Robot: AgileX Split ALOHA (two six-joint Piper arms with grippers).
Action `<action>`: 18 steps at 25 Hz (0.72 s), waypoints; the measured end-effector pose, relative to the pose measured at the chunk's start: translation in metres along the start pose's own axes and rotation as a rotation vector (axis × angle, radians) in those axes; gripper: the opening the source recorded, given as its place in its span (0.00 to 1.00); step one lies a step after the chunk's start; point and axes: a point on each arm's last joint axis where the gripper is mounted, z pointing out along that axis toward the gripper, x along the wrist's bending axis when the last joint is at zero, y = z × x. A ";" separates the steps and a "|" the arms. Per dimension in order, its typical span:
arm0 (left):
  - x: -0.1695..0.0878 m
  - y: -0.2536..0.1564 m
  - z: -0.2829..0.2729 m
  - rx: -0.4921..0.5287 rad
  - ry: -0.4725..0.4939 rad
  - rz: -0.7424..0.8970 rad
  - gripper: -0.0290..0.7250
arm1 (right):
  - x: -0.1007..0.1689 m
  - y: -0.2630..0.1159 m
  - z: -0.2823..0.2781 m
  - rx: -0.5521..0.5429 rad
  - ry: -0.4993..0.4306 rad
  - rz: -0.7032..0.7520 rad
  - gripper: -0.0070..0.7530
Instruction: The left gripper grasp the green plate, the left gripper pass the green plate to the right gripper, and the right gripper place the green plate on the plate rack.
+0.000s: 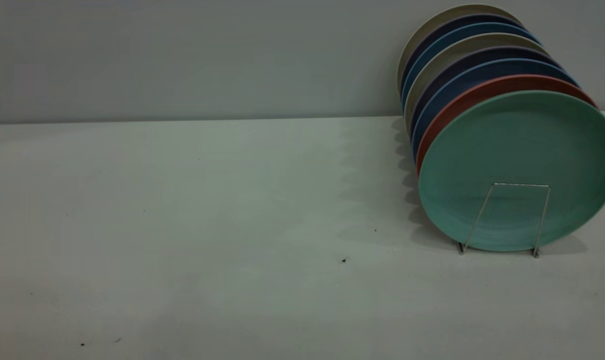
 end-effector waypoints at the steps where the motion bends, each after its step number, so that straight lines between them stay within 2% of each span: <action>1: 0.000 -0.002 -0.002 -0.018 0.001 0.000 0.82 | 0.001 -0.002 -0.002 -0.021 -0.002 -0.002 0.43; 4: 0.000 -0.005 -0.004 -0.048 0.003 0.001 0.82 | 0.002 -0.005 -0.007 -0.056 -0.009 -0.004 0.43; 18: 0.000 -0.005 -0.005 -0.052 0.004 0.001 0.82 | 0.002 -0.005 -0.007 -0.057 -0.008 -0.004 0.43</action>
